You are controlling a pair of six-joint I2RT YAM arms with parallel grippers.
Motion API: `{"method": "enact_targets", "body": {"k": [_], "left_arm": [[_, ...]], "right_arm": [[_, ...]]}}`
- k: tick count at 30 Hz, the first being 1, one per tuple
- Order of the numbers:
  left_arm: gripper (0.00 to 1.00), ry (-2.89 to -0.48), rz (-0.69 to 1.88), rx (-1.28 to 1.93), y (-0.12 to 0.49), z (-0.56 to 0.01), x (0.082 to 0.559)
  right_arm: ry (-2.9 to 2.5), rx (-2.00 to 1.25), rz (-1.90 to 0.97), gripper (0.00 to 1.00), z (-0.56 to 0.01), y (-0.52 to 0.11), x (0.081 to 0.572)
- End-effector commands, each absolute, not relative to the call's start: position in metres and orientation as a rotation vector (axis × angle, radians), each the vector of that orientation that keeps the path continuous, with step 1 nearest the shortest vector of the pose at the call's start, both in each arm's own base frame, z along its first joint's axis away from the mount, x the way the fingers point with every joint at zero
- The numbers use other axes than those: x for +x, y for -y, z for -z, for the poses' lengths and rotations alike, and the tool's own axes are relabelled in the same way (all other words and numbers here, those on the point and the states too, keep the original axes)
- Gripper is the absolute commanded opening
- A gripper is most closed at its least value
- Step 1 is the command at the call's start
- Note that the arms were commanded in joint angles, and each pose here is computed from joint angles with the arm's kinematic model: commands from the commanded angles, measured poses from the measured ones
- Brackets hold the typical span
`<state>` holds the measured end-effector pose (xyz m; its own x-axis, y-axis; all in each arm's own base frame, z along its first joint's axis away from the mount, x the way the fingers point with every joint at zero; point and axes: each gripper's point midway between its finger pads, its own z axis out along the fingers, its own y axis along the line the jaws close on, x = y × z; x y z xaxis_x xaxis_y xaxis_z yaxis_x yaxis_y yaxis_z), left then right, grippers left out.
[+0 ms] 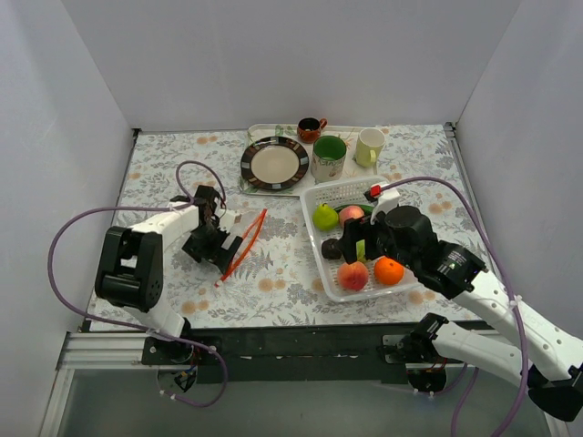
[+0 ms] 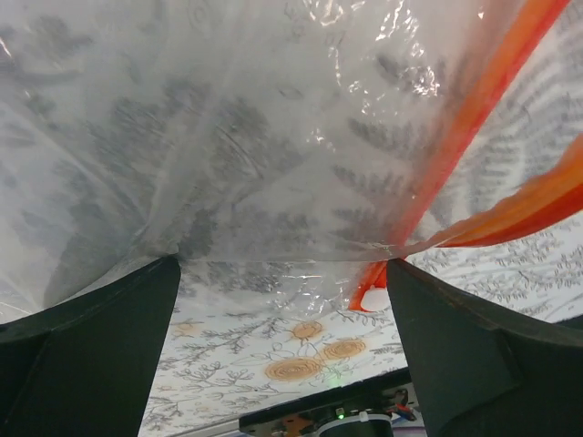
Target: Open the zip-top bag and remove the fake food
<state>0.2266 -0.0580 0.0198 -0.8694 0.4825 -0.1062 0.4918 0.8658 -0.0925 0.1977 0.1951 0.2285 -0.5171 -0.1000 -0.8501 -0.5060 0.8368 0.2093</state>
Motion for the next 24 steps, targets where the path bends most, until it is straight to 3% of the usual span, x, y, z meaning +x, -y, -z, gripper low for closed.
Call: {"method": "enact_targets", "body": {"k": [1,5,10,13,17,24], "left_arm": [[0.98,-2.854,0.105,0.69,0.06,-0.014,0.285],[0.98,-2.78,0.013,0.598,0.054,-0.034,0.345],[0.98,-2.56,0.047,0.484,0.067,-0.129,0.417],[0.98,-2.439,0.126,0.452,0.079,-0.192,0.421],[0.98,-2.246,0.231,0.436,0.09,-0.27,0.383],[0.98,-2.222,0.275,0.427,0.086,-0.268,0.318]], "right_arm": [[-2.077,-0.429,-0.494,0.98,-0.225,-0.188,0.203],[-2.065,-0.415,-0.451,0.98,-0.229,-0.186,0.211],[-2.083,-0.421,-0.395,0.98,-0.23,-0.186,0.218],[-2.077,-0.436,-0.396,0.98,-0.23,-0.186,0.218],[-2.036,-0.441,-0.42,0.98,-0.236,-0.184,0.214],[-2.033,-0.471,-0.405,0.98,-0.236,-0.18,0.211]]}}
